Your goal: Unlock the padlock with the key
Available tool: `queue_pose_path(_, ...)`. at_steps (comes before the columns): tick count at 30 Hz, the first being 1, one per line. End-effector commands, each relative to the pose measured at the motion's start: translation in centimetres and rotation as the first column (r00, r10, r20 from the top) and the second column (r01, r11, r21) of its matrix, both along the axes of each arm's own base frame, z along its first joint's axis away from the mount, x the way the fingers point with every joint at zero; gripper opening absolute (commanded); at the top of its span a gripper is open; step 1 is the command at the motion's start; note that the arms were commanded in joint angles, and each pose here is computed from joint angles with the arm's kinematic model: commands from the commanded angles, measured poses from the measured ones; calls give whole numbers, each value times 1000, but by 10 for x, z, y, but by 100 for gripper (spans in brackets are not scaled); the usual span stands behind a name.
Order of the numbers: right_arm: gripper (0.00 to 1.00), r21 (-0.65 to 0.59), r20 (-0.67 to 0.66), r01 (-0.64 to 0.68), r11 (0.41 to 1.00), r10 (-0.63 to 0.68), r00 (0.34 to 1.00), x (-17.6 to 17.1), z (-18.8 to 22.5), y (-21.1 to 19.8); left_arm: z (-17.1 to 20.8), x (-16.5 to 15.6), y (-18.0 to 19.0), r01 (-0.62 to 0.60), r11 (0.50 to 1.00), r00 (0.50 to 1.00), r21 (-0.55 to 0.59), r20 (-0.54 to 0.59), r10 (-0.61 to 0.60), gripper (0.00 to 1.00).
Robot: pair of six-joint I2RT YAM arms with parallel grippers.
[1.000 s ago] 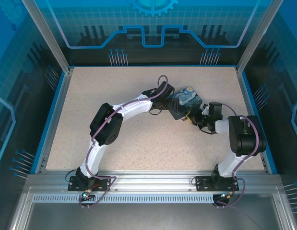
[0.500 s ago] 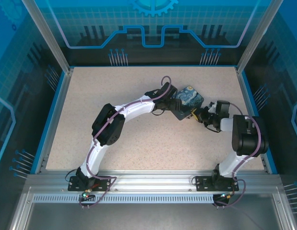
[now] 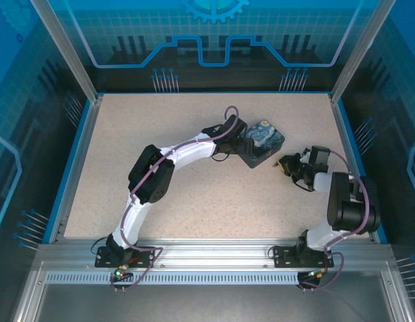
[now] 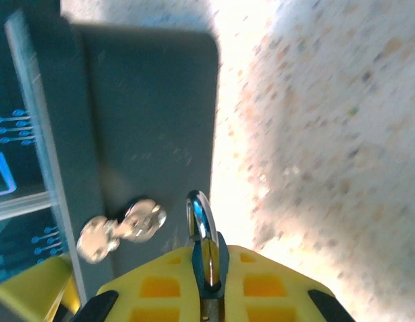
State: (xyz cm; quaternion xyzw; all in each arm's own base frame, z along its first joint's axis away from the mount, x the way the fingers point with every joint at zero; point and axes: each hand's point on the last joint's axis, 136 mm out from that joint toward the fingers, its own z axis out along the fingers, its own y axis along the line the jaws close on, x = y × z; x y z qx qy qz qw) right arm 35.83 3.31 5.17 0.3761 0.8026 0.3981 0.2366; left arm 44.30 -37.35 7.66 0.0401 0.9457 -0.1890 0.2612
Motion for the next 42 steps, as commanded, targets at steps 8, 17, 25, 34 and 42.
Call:
queue_pose_path(8, 0, -109, 44, -351, 930, 357, 933, -73, 42, 103, 32, -25, 41, -19, 1000, 996, -20, -87, 17, 99)
queue_pose_path(17, 0, -167, 32, -538, 826, 550, 834, -92, 31, 191, 78, -16, 105, -148, 985, 989, -83, -28, 146, 99)
queue_pose_path(25, 0, -114, 8, -659, 743, 664, 747, -81, 9, 266, 87, -25, 154, -227, 970, 974, -84, -23, 225, 99)
queue_pose_path(34, 83, -206, -34, -599, 774, 606, 794, -83, 22, 211, 88, -40, 197, -284, 954, 959, -91, -22, 284, 99)
queue_pose_path(42, 94, -364, 34, -494, 790, 541, 840, -81, 82, 145, 103, -49, 243, -361, 929, 930, -75, 47, 365, 99)
